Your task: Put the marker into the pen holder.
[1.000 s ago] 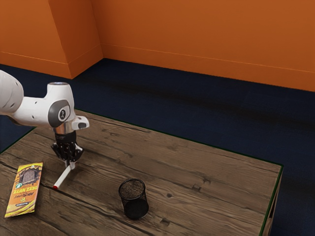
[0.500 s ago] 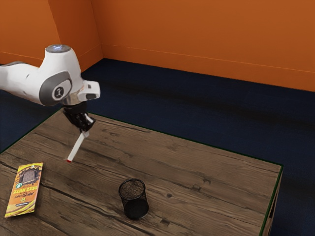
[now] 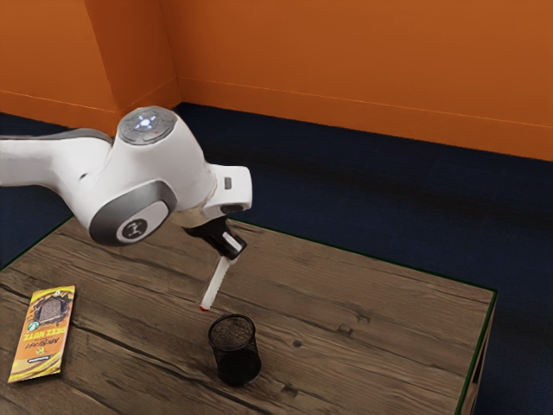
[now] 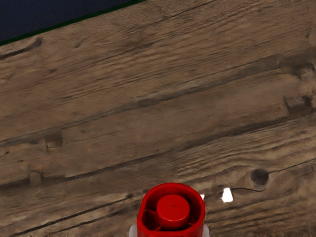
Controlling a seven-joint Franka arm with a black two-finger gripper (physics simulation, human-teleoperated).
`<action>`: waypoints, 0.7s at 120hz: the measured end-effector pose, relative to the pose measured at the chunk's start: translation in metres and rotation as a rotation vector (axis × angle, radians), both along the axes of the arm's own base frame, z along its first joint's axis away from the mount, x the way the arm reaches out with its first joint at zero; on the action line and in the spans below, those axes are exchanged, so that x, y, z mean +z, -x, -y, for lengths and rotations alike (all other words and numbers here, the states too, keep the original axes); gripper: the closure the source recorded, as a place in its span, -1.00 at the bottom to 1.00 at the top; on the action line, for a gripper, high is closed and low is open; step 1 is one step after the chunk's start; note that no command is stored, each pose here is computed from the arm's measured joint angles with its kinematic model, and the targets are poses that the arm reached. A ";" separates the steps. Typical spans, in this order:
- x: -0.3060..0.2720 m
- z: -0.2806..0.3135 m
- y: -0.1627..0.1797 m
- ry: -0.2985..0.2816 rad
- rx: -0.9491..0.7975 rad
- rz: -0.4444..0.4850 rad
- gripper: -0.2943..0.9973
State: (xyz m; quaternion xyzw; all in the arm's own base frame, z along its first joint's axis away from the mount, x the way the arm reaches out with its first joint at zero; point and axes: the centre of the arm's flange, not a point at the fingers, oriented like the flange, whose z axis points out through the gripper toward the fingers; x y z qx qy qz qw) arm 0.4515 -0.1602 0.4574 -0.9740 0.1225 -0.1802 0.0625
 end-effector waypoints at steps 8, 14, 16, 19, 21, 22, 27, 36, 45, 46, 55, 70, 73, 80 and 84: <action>-0.005 0.005 0.004 0.017 0.030 0.004 0.67; -0.007 0.008 0.005 0.030 0.051 0.009 0.67; -0.008 0.010 0.005 0.034 0.057 0.011 0.67; -0.009 0.011 0.006 0.040 0.067 0.012 0.67; -0.009 0.012 0.006 0.044 0.073 0.014 0.67; -0.009 0.013 0.006 0.046 0.076 0.014 0.67; -0.010 0.015 0.006 0.056 0.094 0.016 0.67; -0.015 0.018 0.005 0.073 0.120 0.014 0.67; -0.017 0.019 0.004 0.089 0.146 0.017 0.63; -0.017 0.019 0.004 0.091 0.149 0.017 0.60; -0.017 0.021 0.004 0.107 0.167 0.017 0.34; -0.016 0.021 0.004 0.123 0.190 0.017 -0.05; -0.016 0.021 0.005 0.123 0.194 0.015 -0.10; -0.018 0.005 -0.003 0.120 0.240 0.001 -0.21; -0.004 -0.002 -0.013 0.128 0.265 0.012 -0.26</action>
